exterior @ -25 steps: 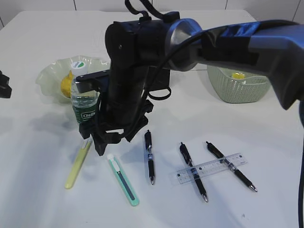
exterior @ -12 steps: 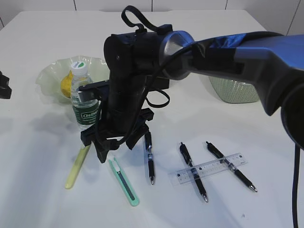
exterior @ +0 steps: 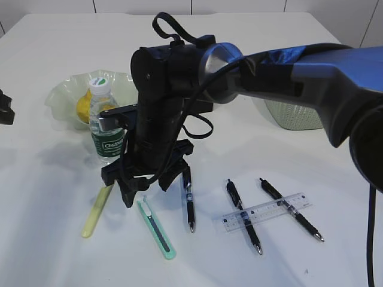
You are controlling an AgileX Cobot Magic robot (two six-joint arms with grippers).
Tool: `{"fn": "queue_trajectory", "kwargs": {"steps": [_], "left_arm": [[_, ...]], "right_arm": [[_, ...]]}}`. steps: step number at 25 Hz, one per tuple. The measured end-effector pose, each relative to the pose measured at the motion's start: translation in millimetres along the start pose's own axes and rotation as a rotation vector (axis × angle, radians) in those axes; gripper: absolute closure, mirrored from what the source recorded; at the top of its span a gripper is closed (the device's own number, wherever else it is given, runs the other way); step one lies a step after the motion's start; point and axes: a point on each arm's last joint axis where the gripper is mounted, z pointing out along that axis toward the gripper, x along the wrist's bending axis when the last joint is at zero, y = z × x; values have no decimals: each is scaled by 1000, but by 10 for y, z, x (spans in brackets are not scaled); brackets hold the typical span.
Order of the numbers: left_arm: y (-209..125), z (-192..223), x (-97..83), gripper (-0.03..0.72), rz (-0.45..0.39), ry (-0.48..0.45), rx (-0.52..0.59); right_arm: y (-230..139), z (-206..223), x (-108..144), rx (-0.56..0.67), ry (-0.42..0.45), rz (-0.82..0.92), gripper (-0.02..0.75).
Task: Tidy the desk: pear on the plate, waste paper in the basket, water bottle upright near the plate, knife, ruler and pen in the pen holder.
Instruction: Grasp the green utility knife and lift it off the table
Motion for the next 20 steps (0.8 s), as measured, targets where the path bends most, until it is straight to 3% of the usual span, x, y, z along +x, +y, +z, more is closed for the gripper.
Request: {"fn": "queue_trajectory", "kwargs": {"steps": [20], "left_arm": [[-2, 0, -1, 223, -2, -1, 2]], "right_arm": [[-40, 268, 81, 59, -20, -16, 171]]}}
